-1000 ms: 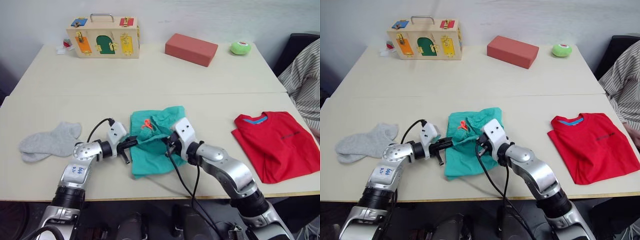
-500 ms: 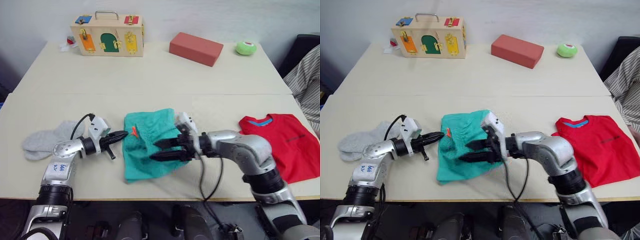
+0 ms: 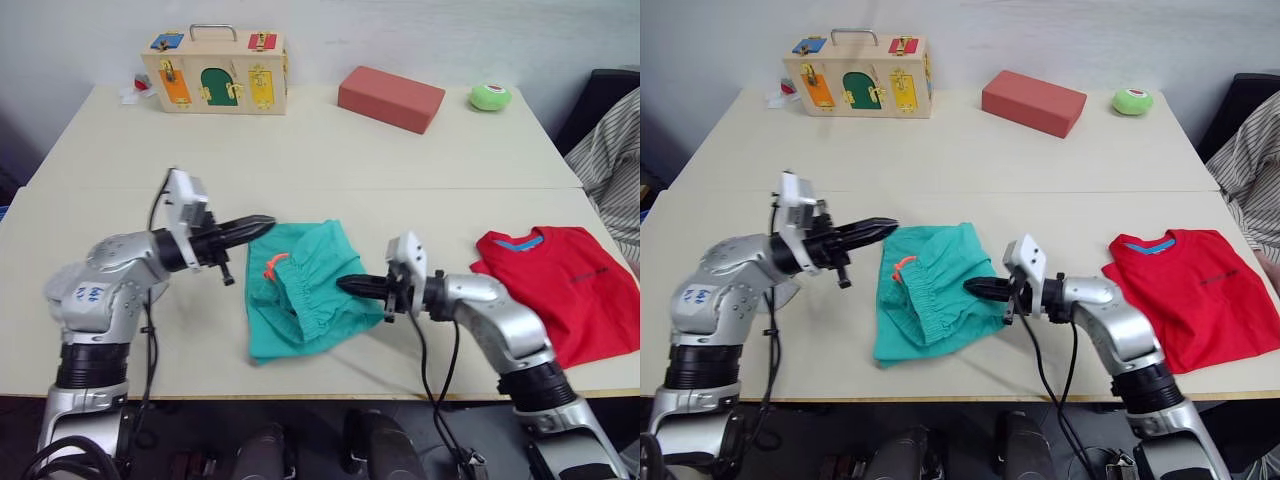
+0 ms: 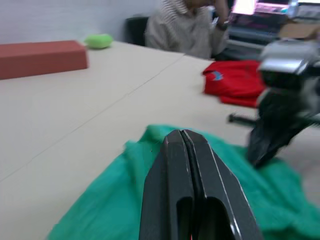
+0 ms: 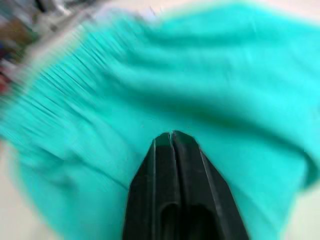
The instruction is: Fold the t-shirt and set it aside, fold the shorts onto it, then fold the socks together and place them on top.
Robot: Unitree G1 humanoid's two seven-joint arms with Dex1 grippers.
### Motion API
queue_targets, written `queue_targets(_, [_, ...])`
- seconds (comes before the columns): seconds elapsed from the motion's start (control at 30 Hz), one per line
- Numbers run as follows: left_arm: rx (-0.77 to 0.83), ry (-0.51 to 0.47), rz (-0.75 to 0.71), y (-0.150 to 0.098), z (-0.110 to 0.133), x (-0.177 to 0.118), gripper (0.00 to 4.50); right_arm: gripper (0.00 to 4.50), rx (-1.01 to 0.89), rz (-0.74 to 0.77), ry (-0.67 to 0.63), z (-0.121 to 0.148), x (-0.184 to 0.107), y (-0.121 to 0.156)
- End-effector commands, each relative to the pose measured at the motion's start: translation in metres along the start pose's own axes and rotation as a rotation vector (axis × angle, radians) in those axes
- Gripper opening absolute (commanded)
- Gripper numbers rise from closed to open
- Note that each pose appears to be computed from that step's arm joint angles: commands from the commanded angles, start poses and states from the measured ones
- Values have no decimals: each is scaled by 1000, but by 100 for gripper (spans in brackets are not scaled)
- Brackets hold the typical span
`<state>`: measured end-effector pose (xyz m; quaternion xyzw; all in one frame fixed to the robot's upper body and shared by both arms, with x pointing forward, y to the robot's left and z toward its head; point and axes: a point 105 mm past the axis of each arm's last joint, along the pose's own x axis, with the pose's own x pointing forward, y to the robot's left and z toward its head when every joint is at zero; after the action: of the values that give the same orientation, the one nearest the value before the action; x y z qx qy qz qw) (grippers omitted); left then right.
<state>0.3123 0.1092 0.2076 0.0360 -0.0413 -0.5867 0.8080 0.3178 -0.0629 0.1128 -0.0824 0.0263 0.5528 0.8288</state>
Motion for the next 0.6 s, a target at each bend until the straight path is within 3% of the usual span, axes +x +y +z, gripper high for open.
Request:
queue_targets(0.03, [33,14,-85,-18,-5,27,0,3,-132,-55,-1,-2,7,-2])
queue_targets(0.13, [19,69,-7,-12,-32,56,0,3,-137,-52,40,-16,19,11])
queue_targets(0.23, [48,147,117,7,-62,66,0,3,-132,-17,48,-19,26,30])
queue_targets(0.33, [13,166,221,23,-79,64,0,3,-99,-16,64,-22,20,35])
queue_targets(0.5, [-7,244,265,33,-115,49,0,3,-15,19,74,-29,0,39])
queue_targets(0.6, [6,227,294,39,-119,42,0,3,48,42,44,-25,-11,44])
